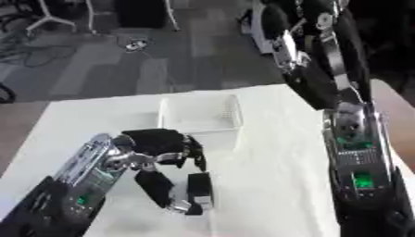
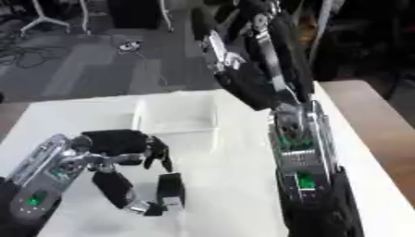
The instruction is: Pick up objects on the table and place them in the box.
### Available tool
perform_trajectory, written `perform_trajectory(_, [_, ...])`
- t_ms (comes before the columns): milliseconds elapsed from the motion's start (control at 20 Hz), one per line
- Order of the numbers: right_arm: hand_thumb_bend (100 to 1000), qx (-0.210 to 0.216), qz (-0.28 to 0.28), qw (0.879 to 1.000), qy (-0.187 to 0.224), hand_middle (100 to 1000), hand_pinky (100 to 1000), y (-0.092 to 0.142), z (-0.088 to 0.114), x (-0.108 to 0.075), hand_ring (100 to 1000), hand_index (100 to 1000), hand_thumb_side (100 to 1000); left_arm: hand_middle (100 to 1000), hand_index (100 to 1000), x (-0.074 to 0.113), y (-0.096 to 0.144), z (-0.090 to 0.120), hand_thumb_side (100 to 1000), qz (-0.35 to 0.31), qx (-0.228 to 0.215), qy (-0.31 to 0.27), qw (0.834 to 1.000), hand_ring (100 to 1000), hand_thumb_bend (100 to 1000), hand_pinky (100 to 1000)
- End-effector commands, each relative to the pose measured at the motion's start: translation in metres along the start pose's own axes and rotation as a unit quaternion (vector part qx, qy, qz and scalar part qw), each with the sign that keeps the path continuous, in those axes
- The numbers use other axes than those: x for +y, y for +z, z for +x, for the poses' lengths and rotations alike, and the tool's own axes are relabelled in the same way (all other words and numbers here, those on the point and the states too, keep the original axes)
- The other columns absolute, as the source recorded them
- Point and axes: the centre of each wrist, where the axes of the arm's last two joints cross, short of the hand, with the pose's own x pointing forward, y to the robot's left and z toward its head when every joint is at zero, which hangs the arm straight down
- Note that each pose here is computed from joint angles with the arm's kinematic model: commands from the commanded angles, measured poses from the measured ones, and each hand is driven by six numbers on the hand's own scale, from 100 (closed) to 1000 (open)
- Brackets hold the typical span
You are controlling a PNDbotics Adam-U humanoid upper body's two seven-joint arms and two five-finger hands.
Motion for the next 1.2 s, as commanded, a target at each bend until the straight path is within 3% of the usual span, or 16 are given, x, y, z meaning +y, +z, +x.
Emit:
perform_trajectory(50, [320,-0.011,-0.006,1.0,-0.003,528,132,-0.0039,0.0051,-0.0026,414,733,1000,647,750,0.0088,-0.0024,0.0018,769,0.01,0.002,-0.021,1.0,530,458,370])
perform_trajectory(600, [319,-0.012,-0.006,1.0,-0.003,528,133,-0.004,0.0061,-0.0026,414,733,1000,667,742,0.0032,-0.0095,0.0017,737,0.012,0.019,-0.064,0.998,560,467,425])
perform_trajectory(1200, [318,-0.012,-0.005,1.0,-0.003,528,132,-0.004,0.0062,-0.0027,414,732,1000,688,741,0.0035,-0.0079,-0.0017,705,0.014,0.053,-0.107,0.993,576,370,460])
